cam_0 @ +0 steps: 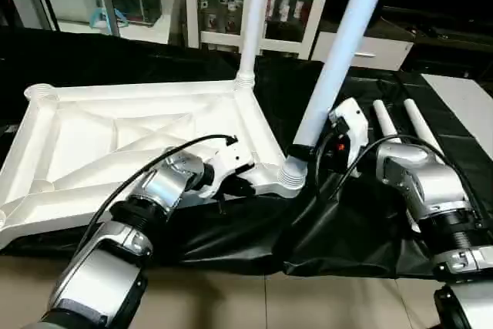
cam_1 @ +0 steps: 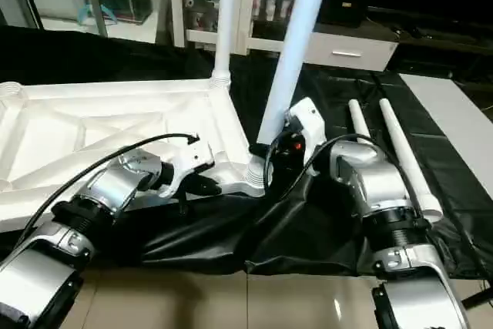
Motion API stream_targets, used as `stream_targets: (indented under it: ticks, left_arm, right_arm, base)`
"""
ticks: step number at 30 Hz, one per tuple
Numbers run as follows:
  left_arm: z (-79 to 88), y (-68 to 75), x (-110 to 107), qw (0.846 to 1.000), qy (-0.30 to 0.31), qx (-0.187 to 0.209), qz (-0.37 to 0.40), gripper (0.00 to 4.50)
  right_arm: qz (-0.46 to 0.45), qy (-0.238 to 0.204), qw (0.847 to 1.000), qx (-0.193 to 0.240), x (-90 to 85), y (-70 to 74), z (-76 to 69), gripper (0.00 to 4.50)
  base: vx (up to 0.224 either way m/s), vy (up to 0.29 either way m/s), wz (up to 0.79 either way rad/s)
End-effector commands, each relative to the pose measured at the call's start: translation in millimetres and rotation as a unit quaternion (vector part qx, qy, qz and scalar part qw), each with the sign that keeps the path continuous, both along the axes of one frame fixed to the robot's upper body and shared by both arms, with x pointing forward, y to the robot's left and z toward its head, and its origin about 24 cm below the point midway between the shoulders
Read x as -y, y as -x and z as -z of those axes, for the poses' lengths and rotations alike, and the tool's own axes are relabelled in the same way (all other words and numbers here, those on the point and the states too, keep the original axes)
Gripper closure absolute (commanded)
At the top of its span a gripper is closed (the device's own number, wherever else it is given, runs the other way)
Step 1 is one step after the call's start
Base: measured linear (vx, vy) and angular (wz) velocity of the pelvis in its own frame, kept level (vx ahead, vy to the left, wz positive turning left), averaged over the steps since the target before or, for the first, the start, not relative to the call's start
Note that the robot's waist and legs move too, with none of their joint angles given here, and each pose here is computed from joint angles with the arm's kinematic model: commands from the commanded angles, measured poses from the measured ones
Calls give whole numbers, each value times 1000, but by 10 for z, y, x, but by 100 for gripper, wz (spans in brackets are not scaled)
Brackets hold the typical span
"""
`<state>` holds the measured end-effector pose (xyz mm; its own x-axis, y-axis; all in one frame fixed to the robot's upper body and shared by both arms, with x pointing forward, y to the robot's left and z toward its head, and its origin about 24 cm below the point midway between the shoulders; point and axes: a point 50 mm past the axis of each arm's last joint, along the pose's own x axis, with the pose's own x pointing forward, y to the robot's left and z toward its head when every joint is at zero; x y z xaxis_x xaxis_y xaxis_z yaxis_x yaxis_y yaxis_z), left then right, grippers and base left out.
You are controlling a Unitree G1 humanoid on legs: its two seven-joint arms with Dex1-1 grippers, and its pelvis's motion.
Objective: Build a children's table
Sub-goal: Insert table leg to table base
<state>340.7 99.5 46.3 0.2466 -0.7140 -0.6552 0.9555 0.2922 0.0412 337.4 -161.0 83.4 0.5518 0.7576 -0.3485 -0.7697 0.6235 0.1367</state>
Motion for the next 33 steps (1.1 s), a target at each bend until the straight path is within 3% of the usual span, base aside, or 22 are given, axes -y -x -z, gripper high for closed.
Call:
stream_targets:
  ticks: [1, 13, 18, 24, 29, 33]
  left_arm:
    - [75, 44, 16, 1000, 1, -18, 5, 450]
    - [55, 29, -11, 1000, -5, -15, 9, 450]
    - [38, -17, -30, 1000, 10, -7, -28, 450]
    - [52, -98, 181, 989, 46, -7, -143, 450]
    - [1, -165, 341, 978, 59, 3, -200, 450]
    - [-174, -250, 567, 963, 88, 34, -254, 450]
  right_arm:
    - [32, 63, 986, -152, 123, 297, 719, 272]
    - [39, 66, 988, -135, 118, 211, 670, 272]
    - [112, 71, 986, -104, 111, 94, 648, 272]
    - [241, 92, 962, -89, 0, 23, 775, 272]
    - [300, 79, 946, -90, -153, -45, 798, 272]
    - [360, 68, 927, -82, -351, -142, 753, 272]
  base:
    - [0, 0, 0]
    - [0, 0, 0]
    - [0, 0, 0]
    - [0, 0, 0]
    - [-23, -18, 6]
    - [-11, -101, 3]
